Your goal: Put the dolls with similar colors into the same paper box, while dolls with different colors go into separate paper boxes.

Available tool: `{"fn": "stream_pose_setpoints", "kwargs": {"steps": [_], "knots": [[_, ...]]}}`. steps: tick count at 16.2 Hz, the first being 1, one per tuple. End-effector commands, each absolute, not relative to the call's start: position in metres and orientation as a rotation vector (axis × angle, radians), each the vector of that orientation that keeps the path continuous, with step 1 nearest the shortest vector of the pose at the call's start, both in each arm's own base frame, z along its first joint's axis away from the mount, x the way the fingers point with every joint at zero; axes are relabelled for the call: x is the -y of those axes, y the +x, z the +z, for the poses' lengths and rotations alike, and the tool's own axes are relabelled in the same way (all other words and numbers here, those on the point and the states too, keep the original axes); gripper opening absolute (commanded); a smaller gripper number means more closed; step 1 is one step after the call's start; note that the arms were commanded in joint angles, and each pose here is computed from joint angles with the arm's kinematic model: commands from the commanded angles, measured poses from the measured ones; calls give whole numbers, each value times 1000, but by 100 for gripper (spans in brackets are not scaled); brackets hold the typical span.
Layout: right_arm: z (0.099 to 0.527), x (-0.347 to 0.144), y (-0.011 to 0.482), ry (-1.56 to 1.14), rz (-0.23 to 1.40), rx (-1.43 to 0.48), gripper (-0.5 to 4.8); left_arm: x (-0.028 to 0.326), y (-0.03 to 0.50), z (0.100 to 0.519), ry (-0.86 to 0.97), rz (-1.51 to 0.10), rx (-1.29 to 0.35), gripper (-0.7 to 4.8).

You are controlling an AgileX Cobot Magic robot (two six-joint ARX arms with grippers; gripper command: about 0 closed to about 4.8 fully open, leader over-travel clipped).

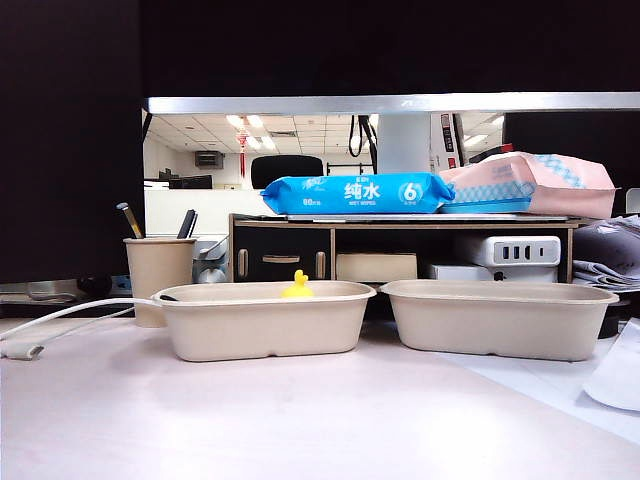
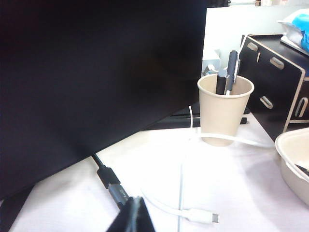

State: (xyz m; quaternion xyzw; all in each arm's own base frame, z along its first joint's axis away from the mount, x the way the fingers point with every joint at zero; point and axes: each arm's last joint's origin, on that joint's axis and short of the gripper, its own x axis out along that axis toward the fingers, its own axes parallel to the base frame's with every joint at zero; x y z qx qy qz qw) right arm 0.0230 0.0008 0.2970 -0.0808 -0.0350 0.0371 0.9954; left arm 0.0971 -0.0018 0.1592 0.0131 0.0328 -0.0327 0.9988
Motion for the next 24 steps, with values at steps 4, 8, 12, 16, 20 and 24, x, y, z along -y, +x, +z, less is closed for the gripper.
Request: {"fn": "stream_pose_setpoints", "kwargs": {"steps": [4,8,12,16,20,24], "knots": [[230,-9,78,13,96,185,4,2,97,160,25,-69,-60,-5],[198,-5,90,26,38,105,4,2,97,160,24,-69,-60,-5],[178,0,96,58,-15,107,4,2,97,160,24,-69,-60,-5],[177,0,97,58,-15,117,4,2,97,160,25,-68,-60,-5],[176,0,97,57,-16,111,4,2,97,160,24,-69,-60,-5],[176,0,97,57,-16,111,4,2,97,160,24,-69,-60,-5]]}}
